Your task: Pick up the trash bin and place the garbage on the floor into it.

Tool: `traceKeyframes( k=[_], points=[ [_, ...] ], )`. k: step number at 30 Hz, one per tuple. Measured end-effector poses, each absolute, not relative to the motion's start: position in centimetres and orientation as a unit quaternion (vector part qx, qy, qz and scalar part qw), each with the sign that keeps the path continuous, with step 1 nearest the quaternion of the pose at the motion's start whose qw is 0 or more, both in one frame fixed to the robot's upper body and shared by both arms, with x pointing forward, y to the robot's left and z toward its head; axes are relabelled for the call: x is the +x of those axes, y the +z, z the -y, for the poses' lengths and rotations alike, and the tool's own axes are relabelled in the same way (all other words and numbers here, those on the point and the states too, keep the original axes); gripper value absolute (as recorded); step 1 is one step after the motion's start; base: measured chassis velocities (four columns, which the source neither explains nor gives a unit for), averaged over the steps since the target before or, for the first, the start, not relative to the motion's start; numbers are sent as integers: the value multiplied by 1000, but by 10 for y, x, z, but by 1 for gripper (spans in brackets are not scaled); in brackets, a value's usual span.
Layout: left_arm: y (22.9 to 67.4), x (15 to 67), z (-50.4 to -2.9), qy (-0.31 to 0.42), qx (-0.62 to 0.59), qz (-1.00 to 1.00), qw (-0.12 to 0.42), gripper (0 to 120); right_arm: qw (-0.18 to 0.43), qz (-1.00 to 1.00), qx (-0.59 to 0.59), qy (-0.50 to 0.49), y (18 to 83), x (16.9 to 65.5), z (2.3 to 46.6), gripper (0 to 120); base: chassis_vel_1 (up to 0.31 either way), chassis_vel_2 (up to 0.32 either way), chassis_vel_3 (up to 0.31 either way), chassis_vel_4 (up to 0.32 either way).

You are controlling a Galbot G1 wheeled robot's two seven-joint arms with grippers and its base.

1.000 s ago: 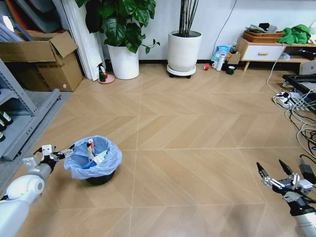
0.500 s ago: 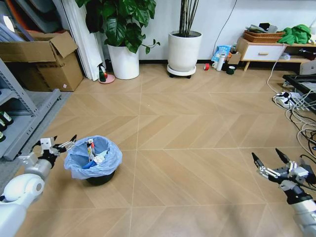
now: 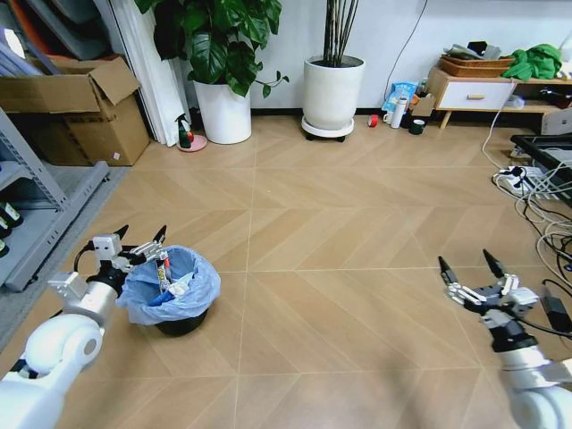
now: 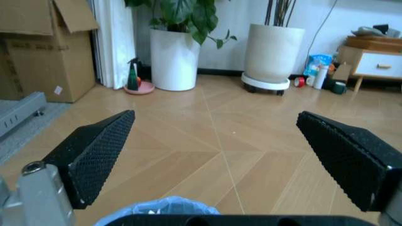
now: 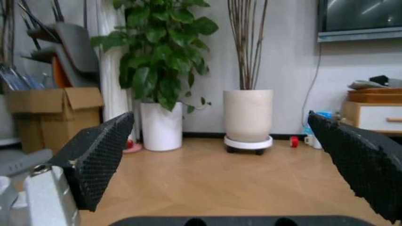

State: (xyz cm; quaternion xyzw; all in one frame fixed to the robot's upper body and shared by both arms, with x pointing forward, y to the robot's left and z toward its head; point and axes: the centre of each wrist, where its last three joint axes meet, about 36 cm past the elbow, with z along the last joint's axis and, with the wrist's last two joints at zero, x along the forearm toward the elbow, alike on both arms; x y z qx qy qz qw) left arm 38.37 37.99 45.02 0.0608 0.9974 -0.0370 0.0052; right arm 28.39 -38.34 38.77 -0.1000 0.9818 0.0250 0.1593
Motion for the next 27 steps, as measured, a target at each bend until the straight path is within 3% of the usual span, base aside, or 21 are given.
traceKeyframes(
  k=[27],
  points=[
    [432,348,-350,-51,75,-996,-25,100,164,-973,-144,75,359,293,321,100,0,0,0,0]
  ],
)
